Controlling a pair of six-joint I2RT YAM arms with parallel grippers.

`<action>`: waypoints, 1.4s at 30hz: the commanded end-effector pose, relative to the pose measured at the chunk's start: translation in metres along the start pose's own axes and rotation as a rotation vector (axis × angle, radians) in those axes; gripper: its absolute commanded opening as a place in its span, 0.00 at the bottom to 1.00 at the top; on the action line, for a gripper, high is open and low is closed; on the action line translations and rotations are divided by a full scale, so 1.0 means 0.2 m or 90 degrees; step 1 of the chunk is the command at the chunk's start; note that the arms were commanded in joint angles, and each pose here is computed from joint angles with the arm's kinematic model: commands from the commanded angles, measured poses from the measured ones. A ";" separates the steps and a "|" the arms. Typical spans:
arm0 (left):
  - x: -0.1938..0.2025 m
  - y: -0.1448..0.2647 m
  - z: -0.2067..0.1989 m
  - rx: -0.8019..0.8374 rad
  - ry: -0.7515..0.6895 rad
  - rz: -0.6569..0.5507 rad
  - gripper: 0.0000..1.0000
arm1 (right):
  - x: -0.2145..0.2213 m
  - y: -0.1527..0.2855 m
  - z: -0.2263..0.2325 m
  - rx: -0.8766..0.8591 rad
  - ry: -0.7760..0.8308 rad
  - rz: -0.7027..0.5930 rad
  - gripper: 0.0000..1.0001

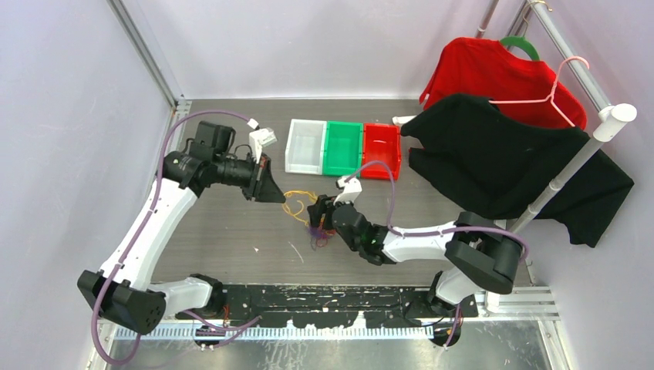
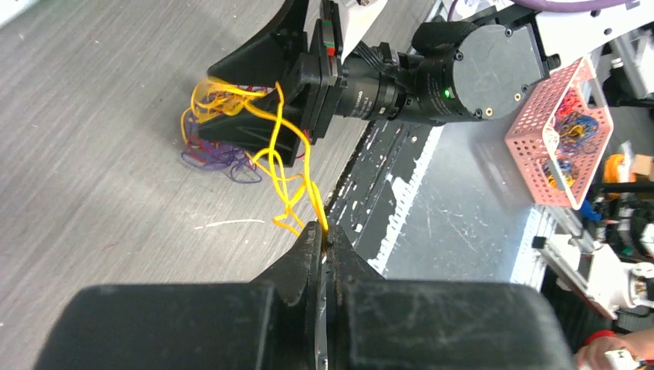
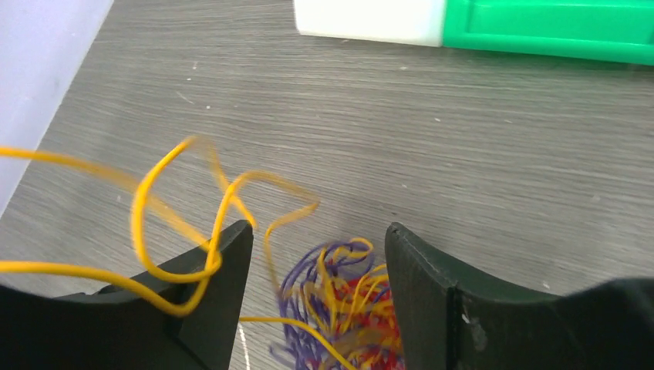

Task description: Untangle the cables

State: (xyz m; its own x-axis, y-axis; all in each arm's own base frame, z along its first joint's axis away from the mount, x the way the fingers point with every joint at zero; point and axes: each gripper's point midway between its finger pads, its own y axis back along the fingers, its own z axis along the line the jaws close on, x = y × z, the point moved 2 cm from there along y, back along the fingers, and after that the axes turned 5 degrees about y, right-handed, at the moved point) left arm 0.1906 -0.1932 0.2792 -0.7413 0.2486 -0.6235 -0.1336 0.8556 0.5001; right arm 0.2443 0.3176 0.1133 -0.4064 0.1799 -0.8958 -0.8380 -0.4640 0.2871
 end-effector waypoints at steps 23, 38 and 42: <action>-0.29 0.45 -0.23 -0.187 -0.241 -0.109 0.00 | -0.07 0.22 -0.29 0.123 -0.036 -0.047 0.63; -0.56 0.77 -0.35 -0.340 -0.295 -0.275 0.00 | -0.01 0.30 -0.40 0.153 -0.052 -0.047 0.69; -0.63 0.84 -0.39 -0.362 -0.279 -0.323 0.00 | -0.03 0.34 -0.43 0.155 -0.063 -0.060 0.69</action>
State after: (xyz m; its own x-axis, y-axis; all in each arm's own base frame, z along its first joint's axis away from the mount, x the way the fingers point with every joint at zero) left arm 0.2013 -0.1235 0.4537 -0.2777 0.2399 -0.9302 -0.6842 0.6303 0.3668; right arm 0.2172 0.2203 0.0906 -0.4036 0.2145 -0.8894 -0.9015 -0.2593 0.3465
